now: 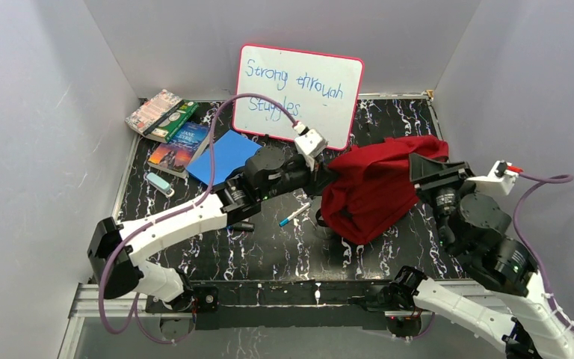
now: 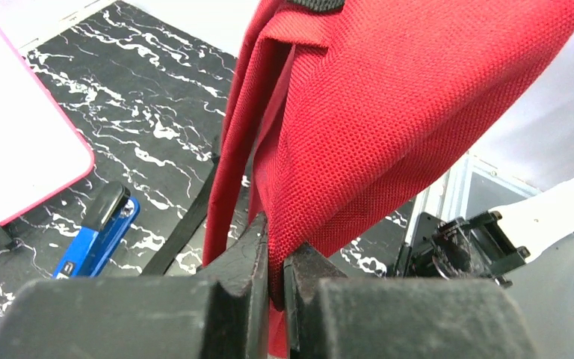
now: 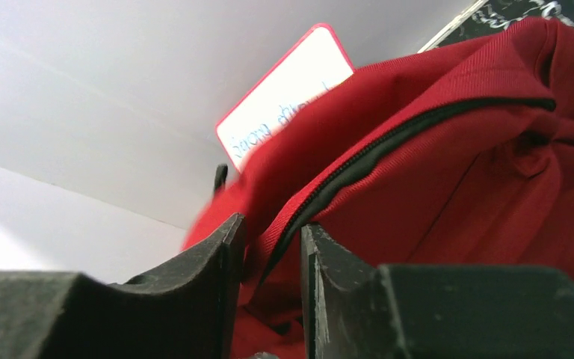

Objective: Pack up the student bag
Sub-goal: Pick up the student bag at the center of the board.

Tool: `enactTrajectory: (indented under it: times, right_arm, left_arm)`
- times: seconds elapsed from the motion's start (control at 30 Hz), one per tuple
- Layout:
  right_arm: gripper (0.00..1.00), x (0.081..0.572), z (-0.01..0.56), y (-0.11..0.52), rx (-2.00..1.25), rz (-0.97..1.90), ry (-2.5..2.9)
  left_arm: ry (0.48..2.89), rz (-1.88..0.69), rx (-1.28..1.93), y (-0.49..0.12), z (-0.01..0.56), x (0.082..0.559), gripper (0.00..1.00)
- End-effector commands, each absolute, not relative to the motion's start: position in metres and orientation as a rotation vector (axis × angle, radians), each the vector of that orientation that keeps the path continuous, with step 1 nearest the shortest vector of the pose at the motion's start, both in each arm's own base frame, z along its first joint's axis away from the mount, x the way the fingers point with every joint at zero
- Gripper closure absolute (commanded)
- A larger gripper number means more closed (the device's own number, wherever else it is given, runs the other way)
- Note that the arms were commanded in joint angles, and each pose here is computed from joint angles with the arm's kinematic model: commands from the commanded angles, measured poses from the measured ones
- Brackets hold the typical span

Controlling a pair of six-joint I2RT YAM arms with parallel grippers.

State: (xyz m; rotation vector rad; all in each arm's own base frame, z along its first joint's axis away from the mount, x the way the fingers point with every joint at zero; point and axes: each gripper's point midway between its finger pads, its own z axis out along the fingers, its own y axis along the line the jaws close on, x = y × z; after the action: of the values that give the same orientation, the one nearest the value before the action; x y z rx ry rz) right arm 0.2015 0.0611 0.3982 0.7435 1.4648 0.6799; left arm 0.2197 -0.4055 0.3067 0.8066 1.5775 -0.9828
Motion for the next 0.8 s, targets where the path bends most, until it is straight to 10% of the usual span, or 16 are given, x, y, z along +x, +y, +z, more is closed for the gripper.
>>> enactTrajectory:
  times: [0.0, 0.57, 0.77]
  right_arm:
    - [0.56, 0.185, 0.376, 0.041, 0.640, 0.577, 1.542]
    - [0.39, 0.178, 0.397, 0.063, 0.147, 0.478, 1.563]
    - [0.19, 0.213, 0.373, 0.127, -0.283, 0.266, 1.670]
  left_arm:
    - [1.528, -0.974, 0.758, -0.412, 0.357, 0.234, 1.00]
    - [1.651, -1.116, 0.728, -0.405, 0.367, 0.293, 1.00]
    - [1.606, -1.052, 0.703, -0.394, 0.374, 0.298, 1.00]
